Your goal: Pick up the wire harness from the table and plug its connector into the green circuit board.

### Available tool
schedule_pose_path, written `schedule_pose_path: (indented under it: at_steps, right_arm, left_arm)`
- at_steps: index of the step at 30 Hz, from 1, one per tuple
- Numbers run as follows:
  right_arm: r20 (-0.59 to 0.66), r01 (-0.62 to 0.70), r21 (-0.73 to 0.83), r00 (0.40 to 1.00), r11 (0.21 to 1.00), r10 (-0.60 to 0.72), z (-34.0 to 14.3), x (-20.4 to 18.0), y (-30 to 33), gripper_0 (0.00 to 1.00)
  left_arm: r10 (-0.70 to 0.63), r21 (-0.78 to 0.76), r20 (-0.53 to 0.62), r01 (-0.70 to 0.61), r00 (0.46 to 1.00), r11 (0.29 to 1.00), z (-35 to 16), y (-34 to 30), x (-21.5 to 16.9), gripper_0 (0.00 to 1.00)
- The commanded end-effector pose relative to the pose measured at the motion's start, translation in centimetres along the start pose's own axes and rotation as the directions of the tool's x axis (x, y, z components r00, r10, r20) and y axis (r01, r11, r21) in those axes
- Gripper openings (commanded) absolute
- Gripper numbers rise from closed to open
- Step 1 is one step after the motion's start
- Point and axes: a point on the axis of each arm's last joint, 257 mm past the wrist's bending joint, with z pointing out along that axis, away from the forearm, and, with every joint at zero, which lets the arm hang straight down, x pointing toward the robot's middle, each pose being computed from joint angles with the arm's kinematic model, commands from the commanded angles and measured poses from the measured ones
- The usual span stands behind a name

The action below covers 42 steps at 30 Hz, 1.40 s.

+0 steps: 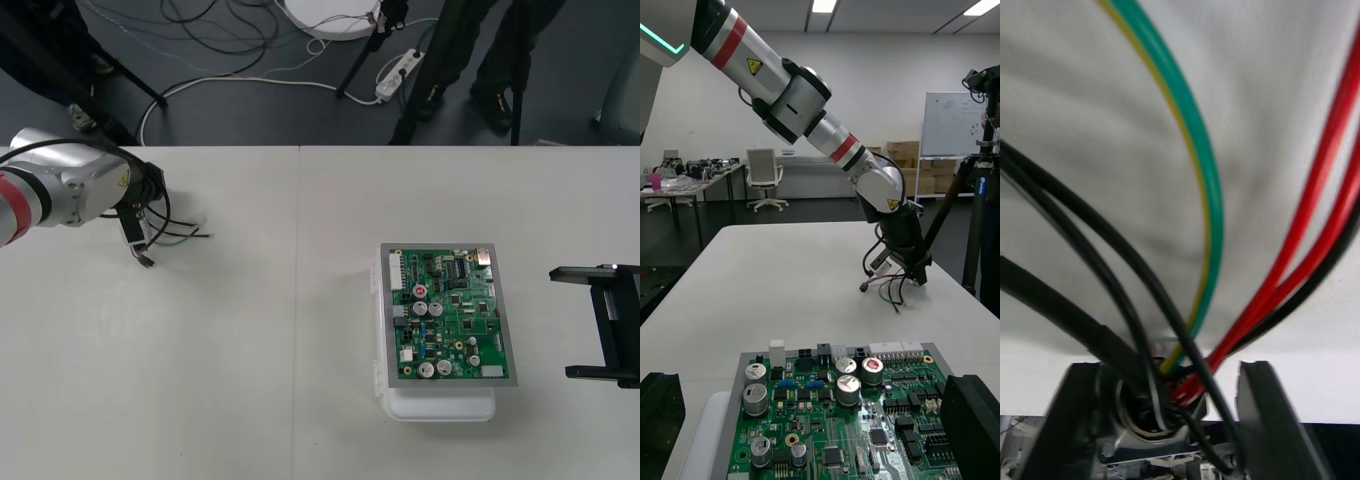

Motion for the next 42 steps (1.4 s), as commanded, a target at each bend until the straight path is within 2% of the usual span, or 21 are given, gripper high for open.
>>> schedule_pose_path:
  at_steps: [1, 11, 20, 32, 42]
  right_arm:
    - [-0.021, 0.068, 0.006, 0.997, 0.998, -0.068, -0.6, -0.9, -1.8, 1.00]
    - [-0.024, 0.061, 0.010, 0.998, 0.998, -0.061, -1.0, -0.8, -1.9, 1.00]
    - [-0.024, 0.063, 0.013, 0.998, 0.998, -0.063, -1.0, -0.8, -2.0, 1.00]
    - [-0.010, 0.065, 0.018, 0.998, 0.998, -0.065, -0.6, -0.8, -2.2, 1.00]
    - [-0.008, 0.064, 0.021, 0.998, 0.998, -0.064, -0.7, -0.7, -2.2, 1.00]
  left_arm:
    - [0.103, -0.031, -0.037, -0.104, 0.994, 0.994, 0.2, 1.9, 0.4, 0.00]
    - [0.100, -0.033, -0.036, -0.101, 0.994, 0.994, 0.3, 2.1, 0.3, 0.00]
    - [-0.060, -0.044, -0.024, 0.059, 0.998, 0.997, -0.4, -0.3, 1.4, 0.00]
    - [-0.263, -0.046, 0.090, 0.268, 0.961, 0.962, -3.3, -3.6, 2.5, 0.00]
    - [-0.307, -0.065, 0.188, 0.323, 0.933, 0.944, -7.3, -3.6, 3.3, 0.00]
